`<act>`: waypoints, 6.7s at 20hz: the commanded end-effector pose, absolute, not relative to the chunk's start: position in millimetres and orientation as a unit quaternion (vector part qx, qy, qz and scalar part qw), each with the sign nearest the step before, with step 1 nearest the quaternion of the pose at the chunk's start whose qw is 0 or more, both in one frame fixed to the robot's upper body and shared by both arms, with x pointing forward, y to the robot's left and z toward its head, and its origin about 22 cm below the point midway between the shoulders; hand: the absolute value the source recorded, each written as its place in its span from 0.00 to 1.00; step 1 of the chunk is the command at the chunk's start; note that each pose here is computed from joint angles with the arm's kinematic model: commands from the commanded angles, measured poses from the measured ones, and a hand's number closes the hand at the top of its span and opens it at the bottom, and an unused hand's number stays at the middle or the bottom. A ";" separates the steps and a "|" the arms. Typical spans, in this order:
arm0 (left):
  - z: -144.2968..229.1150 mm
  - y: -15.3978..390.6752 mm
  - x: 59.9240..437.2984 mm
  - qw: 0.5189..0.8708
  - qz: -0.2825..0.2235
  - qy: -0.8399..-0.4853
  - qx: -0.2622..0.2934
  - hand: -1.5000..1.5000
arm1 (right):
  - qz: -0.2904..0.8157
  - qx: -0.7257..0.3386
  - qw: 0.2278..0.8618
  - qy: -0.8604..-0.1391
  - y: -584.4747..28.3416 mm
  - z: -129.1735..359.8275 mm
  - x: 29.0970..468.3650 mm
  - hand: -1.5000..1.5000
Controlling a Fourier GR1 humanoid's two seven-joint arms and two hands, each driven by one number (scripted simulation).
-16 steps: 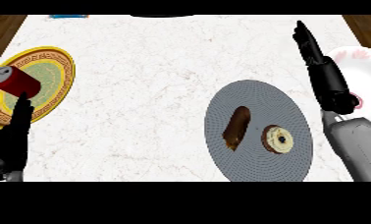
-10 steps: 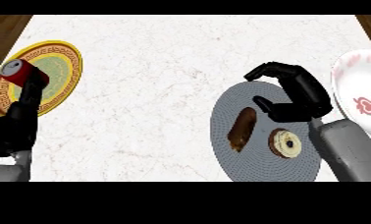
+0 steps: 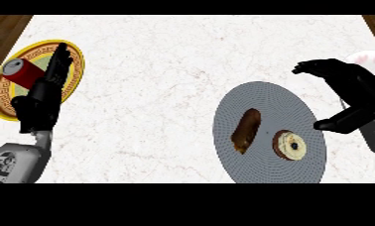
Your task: Pick the cupcake from the placemat and place it in the bowl
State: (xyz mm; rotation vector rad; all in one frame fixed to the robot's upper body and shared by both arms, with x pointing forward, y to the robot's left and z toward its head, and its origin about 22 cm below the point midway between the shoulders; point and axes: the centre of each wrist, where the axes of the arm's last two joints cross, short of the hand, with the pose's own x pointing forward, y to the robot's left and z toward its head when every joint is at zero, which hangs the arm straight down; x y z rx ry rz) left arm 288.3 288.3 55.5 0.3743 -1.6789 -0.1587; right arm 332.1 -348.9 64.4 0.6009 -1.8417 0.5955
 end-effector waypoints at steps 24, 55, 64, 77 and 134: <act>72.7 257.0 295.1 0.659 -0.081 -0.729 0.166 0.50 | 0.708 0.187 0.354 -0.582 -305.0 127.0 332.5 0.00; 87.3 266.7 303.8 0.656 -0.081 -0.729 0.176 0.50 | 0.805 0.123 0.298 -0.499 -257.2 21.5 332.2 1.00; 65.6 254.2 272.4 0.661 -0.078 -0.727 0.169 0.50 | 0.770 0.129 0.285 -0.556 -252.1 4.3 322.6 1.00; 66.7 299.6 266.0 0.676 -0.035 -0.701 0.225 0.50 | 0.712 0.052 0.404 -0.572 -290.6 -21.6 193.3 1.00; 78.6 237.9 298.7 0.652 -0.093 -0.737 0.152 0.50 | 0.257 -0.307 0.590 -0.702 -466.4 48.6 322.7 0.00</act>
